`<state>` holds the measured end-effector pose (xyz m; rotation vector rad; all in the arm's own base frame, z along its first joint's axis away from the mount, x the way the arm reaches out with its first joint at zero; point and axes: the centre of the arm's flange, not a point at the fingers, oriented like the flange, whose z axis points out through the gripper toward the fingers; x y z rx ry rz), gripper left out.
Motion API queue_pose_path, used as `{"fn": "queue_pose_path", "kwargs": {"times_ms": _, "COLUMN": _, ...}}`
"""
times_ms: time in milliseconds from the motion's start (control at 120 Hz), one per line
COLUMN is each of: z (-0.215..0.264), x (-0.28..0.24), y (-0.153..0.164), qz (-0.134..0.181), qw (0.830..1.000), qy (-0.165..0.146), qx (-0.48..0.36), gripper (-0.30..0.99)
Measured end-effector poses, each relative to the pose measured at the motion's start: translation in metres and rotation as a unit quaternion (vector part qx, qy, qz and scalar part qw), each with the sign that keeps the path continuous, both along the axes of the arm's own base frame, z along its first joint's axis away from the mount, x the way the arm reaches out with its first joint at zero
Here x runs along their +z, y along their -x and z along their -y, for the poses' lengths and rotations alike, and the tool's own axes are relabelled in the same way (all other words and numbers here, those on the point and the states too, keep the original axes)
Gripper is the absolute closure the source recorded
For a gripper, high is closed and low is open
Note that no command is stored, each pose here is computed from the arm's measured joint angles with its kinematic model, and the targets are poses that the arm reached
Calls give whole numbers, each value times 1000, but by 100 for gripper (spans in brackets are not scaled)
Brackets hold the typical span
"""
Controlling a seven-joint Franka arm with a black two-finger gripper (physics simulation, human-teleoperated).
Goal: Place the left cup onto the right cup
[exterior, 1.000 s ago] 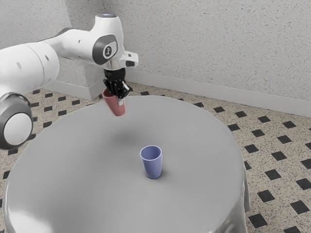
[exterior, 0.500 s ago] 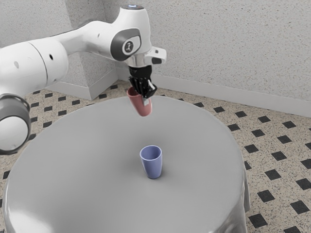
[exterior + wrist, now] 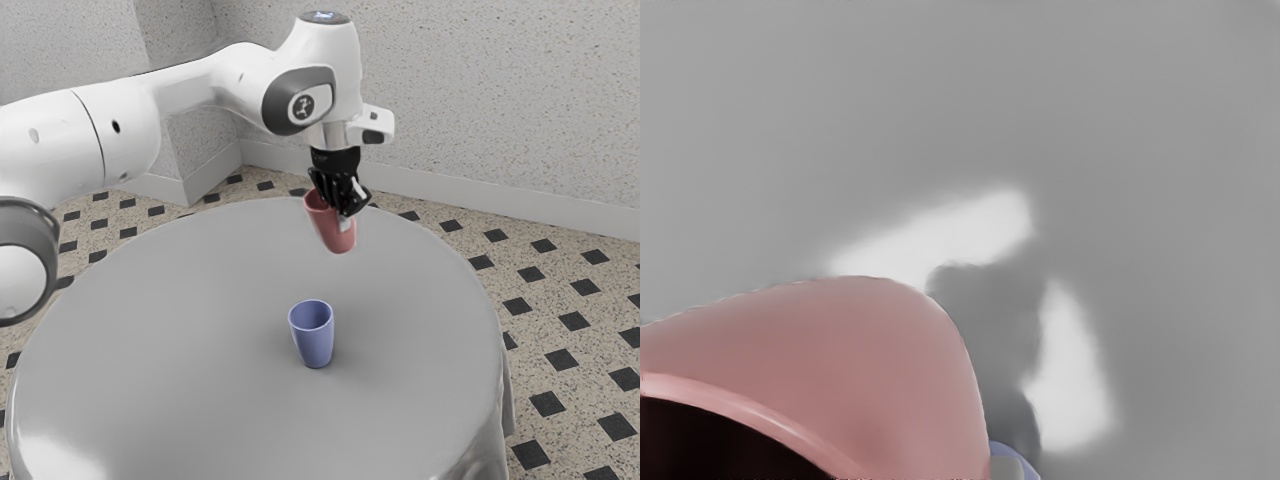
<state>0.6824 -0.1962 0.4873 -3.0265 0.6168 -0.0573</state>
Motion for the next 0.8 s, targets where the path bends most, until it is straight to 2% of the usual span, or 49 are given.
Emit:
{"fn": "queue_pose_path", "kwargs": {"times_ms": 225, "z": 26, "x": 4, "y": 9, "qz": 5, "qw": 1000, "qy": -2, "qx": 5, "gripper": 79}}
{"fn": "queue_pose_path", "kwargs": {"times_ms": 408, "z": 25, "x": 1, "y": 14, "qz": 3, "qw": 1000, "qy": -12, "qx": 23, "gripper": 79}}
{"fn": "queue_pose_path", "kwargs": {"times_ms": 800, "z": 30, "x": 24, "y": 77, "qz": 0, "qw": 998, "qy": -41, "qx": 44, "gripper": 79}}
